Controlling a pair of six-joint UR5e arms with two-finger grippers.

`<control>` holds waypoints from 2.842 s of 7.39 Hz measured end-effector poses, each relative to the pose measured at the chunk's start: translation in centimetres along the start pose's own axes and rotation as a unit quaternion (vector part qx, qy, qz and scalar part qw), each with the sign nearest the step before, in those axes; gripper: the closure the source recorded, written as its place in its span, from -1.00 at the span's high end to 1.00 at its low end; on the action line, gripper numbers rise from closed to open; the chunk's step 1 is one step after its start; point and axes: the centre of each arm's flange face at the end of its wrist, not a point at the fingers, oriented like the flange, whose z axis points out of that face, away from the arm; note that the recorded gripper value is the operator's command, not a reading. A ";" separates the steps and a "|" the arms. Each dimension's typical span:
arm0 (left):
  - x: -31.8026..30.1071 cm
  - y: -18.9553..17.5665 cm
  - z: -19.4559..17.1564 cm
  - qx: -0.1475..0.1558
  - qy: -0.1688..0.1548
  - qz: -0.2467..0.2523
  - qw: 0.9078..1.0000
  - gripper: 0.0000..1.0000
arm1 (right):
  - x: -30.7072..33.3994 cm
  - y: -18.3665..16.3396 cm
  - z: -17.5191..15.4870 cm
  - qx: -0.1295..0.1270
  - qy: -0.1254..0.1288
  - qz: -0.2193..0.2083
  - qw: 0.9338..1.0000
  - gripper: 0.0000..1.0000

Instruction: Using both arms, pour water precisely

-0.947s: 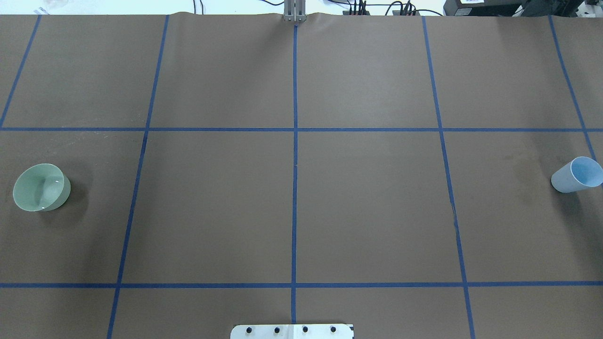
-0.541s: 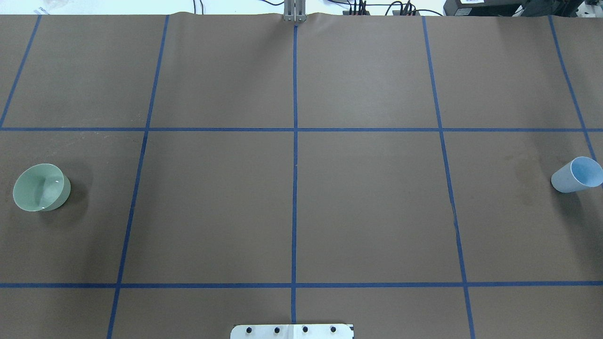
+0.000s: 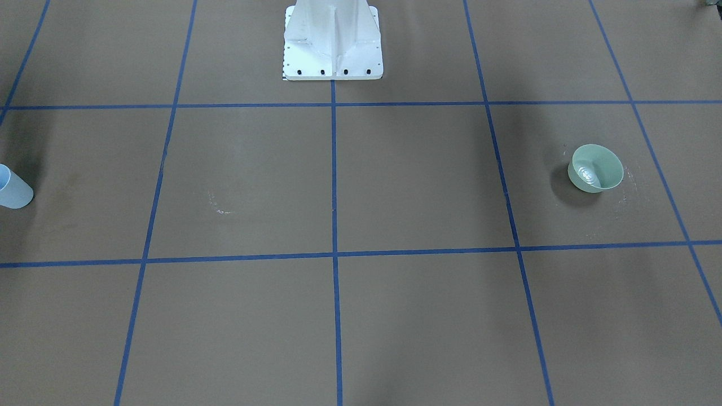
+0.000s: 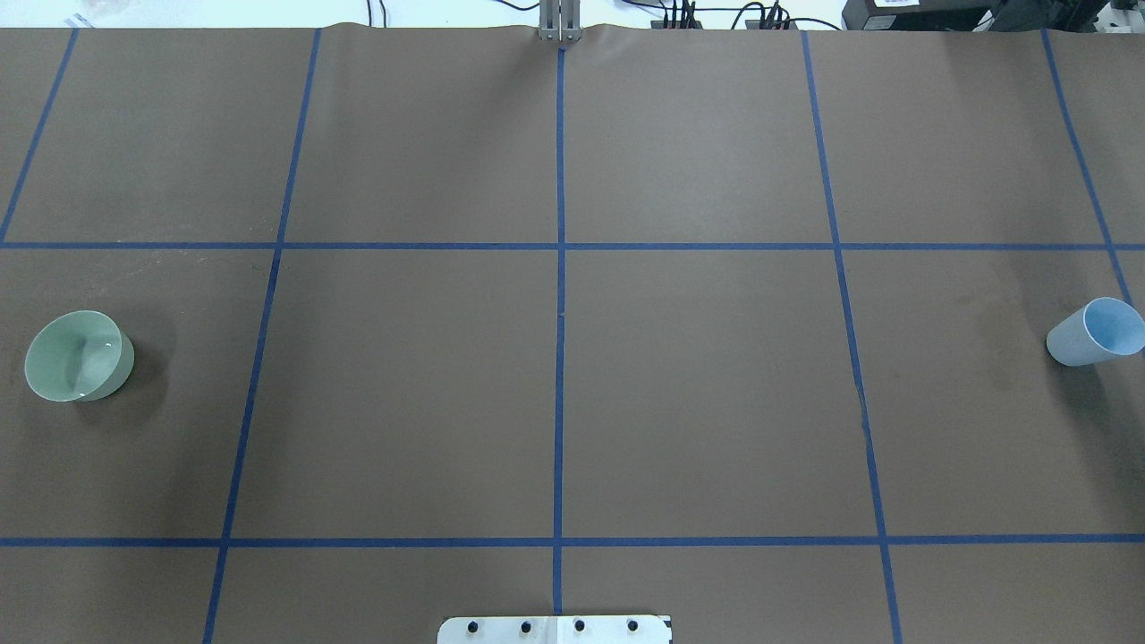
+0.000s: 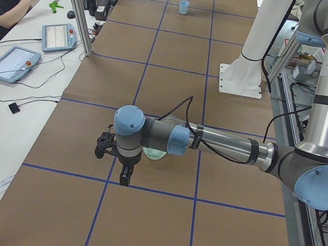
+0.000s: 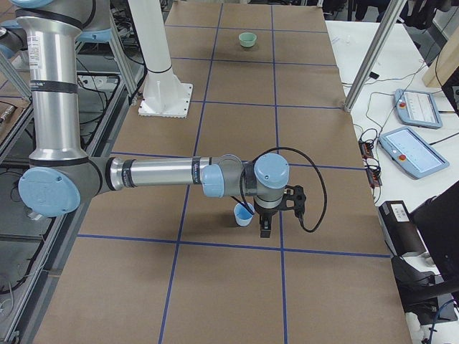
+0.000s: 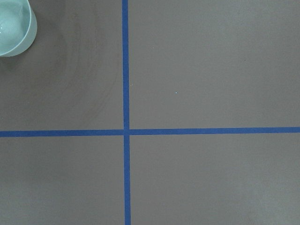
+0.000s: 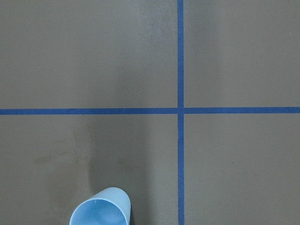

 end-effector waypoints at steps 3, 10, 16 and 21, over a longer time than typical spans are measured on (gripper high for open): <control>4.4 -0.4 -2.8 0.027 0.008 0.039 0.999 1.00 | -0.3 -0.2 -0.2 0.010 -0.001 -0.011 1.000 0.99; 13.4 4.3 7.2 0.010 0.053 -0.039 0.998 0.98 | 0.0 -0.1 0.0 0.011 -0.002 -0.011 1.000 0.99; 13.4 6.0 16.8 0.020 0.046 -0.037 0.998 0.98 | 0.0 -0.2 0.1 0.011 -0.001 -0.013 1.000 0.99; 14.8 6.7 20.1 -0.010 0.043 -0.024 0.999 -0.34 | 0.1 -0.1 0.2 0.009 0.000 -0.011 1.000 0.99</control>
